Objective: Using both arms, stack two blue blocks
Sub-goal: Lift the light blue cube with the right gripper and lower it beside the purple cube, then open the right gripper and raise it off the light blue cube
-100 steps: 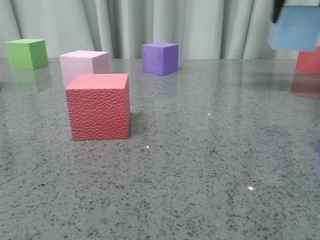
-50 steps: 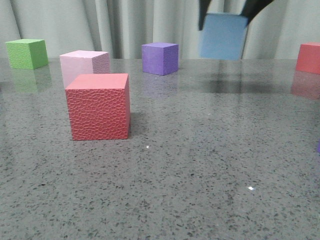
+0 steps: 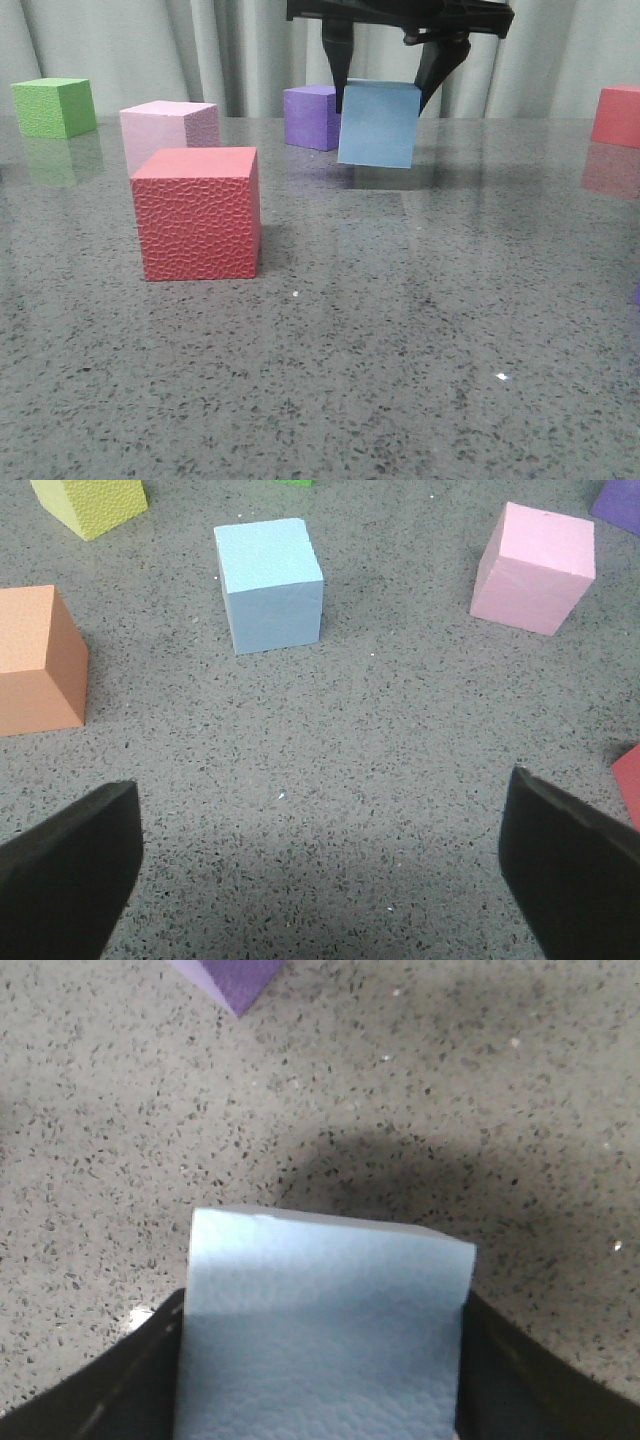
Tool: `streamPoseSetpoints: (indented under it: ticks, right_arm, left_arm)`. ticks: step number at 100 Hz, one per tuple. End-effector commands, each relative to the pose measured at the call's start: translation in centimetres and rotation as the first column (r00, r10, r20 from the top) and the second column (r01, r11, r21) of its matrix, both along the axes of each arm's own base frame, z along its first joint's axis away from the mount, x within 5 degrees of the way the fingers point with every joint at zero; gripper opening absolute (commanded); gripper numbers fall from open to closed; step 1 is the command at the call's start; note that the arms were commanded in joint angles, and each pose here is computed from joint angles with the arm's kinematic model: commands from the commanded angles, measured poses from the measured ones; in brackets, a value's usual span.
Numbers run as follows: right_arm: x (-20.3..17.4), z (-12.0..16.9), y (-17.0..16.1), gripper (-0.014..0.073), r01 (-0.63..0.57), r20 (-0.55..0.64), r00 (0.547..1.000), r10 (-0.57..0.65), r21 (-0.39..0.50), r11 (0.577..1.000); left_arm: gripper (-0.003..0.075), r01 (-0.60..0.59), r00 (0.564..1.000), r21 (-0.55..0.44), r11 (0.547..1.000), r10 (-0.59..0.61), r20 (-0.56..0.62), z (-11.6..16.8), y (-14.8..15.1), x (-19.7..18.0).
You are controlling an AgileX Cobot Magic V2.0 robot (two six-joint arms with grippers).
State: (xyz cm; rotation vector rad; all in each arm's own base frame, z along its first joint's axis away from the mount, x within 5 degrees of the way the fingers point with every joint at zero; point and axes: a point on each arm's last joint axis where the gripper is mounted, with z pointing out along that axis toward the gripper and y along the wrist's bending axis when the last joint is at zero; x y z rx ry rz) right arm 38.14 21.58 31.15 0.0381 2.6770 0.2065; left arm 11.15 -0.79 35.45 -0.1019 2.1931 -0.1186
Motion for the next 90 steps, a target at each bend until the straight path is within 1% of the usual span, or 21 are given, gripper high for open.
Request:
streamPoseSetpoints:
  ticks: [1, 53, 70, 79, 89, 90]
  right_arm:
    - [-0.6, 3.5, -0.4, 0.0302, -0.006, 0.108, 0.994, 0.001, 0.045, 0.999]
    - [0.2, 1.2, 0.1, 0.0302, 0.000, 0.045, 0.999, 0.000, 0.012, 1.000]
    - [0.2, 1.1, 0.1, 0.0307, -0.001, 0.042, 0.999, 0.000, 0.013, 1.000]
    - [0.2, 1.1, 0.1, 0.0363, -0.001, 0.042, 0.999, 0.000, 0.013, 1.000]
    - [0.2, 1.1, 0.1, 0.0467, 0.000, 0.041, 0.999, 0.000, 0.012, 1.000]
    - [0.2, 1.1, 0.1, 0.0489, 0.000, 0.041, 0.999, 0.000, 0.012, 1.000]
  left_arm:
    - [0.0692, 0.002, 0.995, -0.016, 1.000, 0.000, 0.096, 1.6, -0.1, 0.3]
    - [0.0692, 0.002, 0.995, -0.016, 1.000, 0.000, 0.096, 1.6, -0.1, 0.3]
    - [0.0692, 0.002, 0.995, -0.016, 1.000, 0.000, 0.096, 1.6, -0.1, 0.3]
    - [0.0692, 0.002, 0.995, -0.016, 1.000, 0.000, 0.096, 1.6, -0.1, 0.3]
    - [0.0692, 0.002, 0.995, -0.016, 1.000, 0.000, 0.096, 1.6, -0.1, 0.3]
    - [0.0692, 0.002, 0.995, -0.016, 1.000, 0.000, 0.096, 1.6, -0.1, 0.3]
